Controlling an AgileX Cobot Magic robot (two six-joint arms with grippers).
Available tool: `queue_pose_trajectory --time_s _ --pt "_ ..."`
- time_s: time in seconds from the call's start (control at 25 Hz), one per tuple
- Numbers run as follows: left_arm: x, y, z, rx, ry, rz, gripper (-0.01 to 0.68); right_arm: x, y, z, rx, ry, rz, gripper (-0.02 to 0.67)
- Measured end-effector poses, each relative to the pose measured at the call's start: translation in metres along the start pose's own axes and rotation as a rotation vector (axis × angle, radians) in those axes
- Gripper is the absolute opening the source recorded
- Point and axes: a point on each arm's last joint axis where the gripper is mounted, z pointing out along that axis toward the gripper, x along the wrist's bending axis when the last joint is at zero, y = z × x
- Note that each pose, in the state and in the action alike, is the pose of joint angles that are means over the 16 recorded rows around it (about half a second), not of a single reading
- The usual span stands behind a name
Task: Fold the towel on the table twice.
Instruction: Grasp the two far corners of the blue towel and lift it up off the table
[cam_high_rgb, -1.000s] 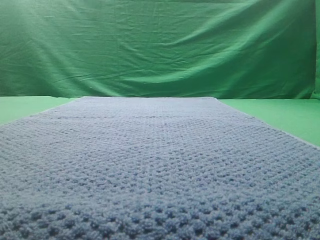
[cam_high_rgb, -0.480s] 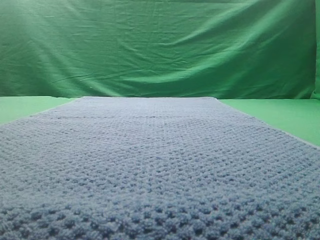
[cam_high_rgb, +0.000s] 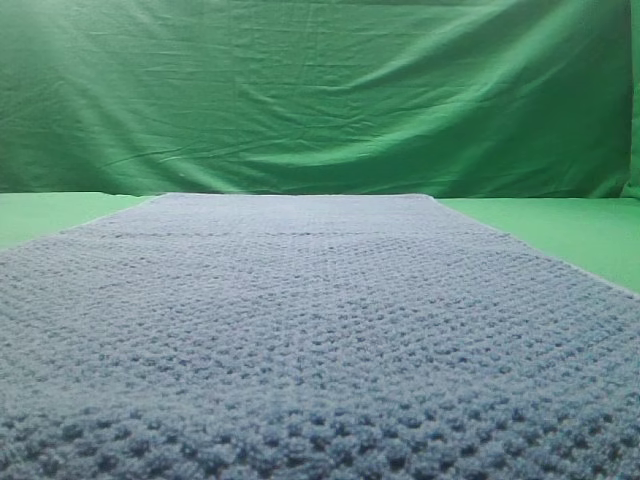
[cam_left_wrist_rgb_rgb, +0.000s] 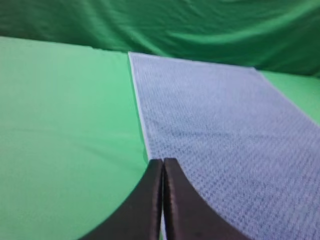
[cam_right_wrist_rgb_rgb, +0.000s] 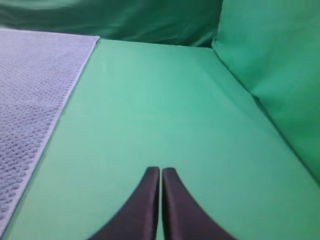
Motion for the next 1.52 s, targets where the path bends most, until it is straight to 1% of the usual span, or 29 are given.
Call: queue_pose_trajectory --time_s 0.2,0.36,0.6,0.76,0.88,1.04,1.24,1.52 --pt "0.003 0.013 -0.001 -0.14 0.028 -0.026 0.0 0.0 0.009 0.0 -0.1 0.001 0.015 0.0" --pt "0.005 0.02 -0.002 -0.227 0.049 -0.028 0.0 0.0 0.018 -0.002 -0.207 0.001 0.048 0.0" --pt "0.003 0.031 -0.005 -0.273 0.048 -0.033 0.0 -0.002 0.038 -0.008 -0.397 0.013 0.169 0.0" --pt "-0.002 0.046 -0.007 -0.258 0.026 -0.033 0.0 -0.005 0.055 -0.016 -0.448 0.03 0.255 0.0" --pt "-0.008 0.06 -0.006 -0.205 0.001 -0.031 0.0 -0.007 0.07 -0.019 -0.426 0.041 0.312 0.0" --pt "-0.017 0.083 -0.002 -0.121 -0.029 -0.03 0.0 -0.01 0.089 -0.021 -0.322 0.046 0.362 0.0" --pt "-0.024 0.107 0.011 -0.046 -0.044 -0.04 0.0 -0.013 0.111 -0.017 -0.16 0.043 0.377 0.0" --pt "-0.027 0.121 0.031 0.04 -0.046 -0.061 0.0 -0.014 0.129 -0.006 -0.038 0.049 0.361 0.0"
